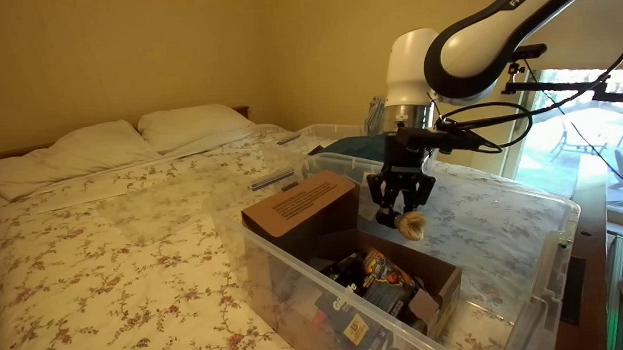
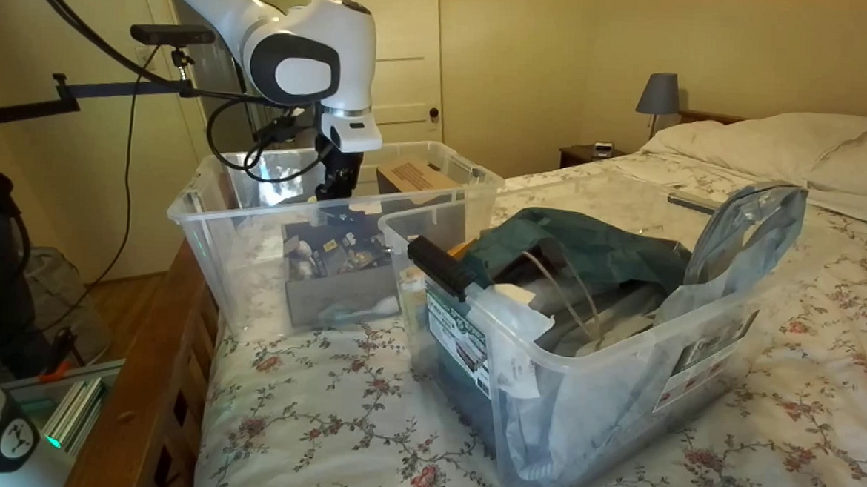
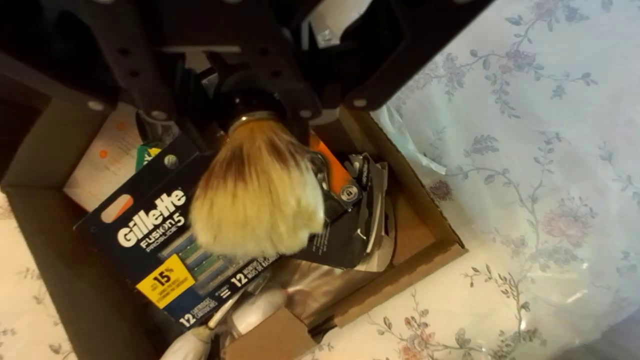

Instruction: Remove the brush from the container on the right and put it in the container on the left

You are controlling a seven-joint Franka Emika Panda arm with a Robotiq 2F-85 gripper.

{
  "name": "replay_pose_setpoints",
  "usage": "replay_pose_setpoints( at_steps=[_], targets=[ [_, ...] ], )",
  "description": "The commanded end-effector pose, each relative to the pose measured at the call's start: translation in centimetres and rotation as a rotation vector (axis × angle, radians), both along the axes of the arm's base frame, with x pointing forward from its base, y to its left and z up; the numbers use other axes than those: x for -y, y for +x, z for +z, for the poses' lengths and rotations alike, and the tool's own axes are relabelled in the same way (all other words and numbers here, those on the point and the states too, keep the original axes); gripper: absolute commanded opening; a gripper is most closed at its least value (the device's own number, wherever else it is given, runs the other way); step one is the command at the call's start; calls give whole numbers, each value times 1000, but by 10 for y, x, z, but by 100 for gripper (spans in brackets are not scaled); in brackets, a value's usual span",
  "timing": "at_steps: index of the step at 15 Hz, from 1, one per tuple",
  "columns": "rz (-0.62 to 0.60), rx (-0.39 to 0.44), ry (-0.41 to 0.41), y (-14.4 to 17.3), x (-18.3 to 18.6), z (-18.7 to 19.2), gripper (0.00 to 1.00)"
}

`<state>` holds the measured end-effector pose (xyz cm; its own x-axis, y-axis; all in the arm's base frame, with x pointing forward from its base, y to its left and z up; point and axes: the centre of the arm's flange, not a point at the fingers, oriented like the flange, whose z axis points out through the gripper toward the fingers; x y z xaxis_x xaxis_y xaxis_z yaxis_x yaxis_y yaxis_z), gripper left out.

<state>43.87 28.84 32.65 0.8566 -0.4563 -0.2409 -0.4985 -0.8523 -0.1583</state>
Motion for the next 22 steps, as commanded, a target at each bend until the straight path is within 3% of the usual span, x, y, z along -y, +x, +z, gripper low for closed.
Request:
replay_pose_setpoints(
  at_steps=[1,5,11,12,18,22],
  targets=[
    [53,145,46,-18,-6,4,16],
    [150,333,16,-34,-19,-5,16],
    [262,509,-124,-32,-18,-21,16],
    [275,522,-142,-31,-19,-22,62],
    [300,550,-212,-33,-18,-18,99],
    [96,435,-50,-35,-11,20,100]
  ],
)
